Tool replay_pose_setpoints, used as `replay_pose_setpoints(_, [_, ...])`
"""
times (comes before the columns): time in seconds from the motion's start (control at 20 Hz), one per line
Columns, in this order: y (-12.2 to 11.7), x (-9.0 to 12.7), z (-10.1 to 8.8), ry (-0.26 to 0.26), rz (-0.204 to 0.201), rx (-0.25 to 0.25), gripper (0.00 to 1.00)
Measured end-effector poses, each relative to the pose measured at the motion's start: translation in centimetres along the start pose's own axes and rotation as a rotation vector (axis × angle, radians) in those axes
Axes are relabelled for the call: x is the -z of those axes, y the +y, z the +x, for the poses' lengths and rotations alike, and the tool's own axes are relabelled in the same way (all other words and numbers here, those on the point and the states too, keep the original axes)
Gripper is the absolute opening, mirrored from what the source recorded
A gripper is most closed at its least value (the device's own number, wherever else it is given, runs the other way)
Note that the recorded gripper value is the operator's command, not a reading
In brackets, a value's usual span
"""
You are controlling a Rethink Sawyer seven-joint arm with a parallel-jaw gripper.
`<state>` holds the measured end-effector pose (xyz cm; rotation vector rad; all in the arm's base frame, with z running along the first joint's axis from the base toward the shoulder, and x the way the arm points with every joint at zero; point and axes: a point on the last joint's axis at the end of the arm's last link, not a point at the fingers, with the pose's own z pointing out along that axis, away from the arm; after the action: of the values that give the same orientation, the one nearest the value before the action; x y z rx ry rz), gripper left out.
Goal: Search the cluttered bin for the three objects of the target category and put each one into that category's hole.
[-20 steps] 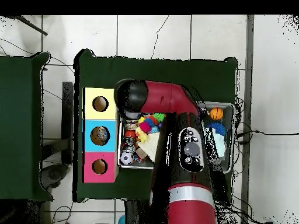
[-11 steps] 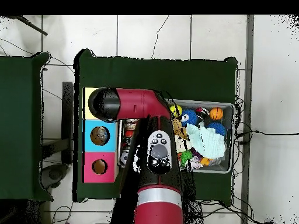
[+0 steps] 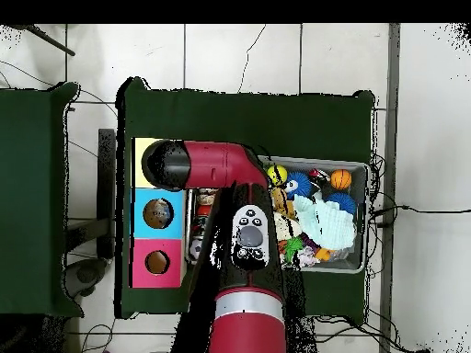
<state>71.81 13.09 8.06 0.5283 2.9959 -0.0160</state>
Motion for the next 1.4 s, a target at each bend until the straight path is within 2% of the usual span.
replay_pose_setpoints(0.6, [-0.7, -0.1, -0.3, 0.003, 0.003, -0.022, 1.00])
replay_pose_setpoints(0.95, [-4.3, -0.7, -1.2, 0.009, 0.037, -0.063, 1.00])
replay_pose_setpoints(1.4, [-8.3, -1.1, -2.5, 0.016, 0.051, -0.118, 1.00])
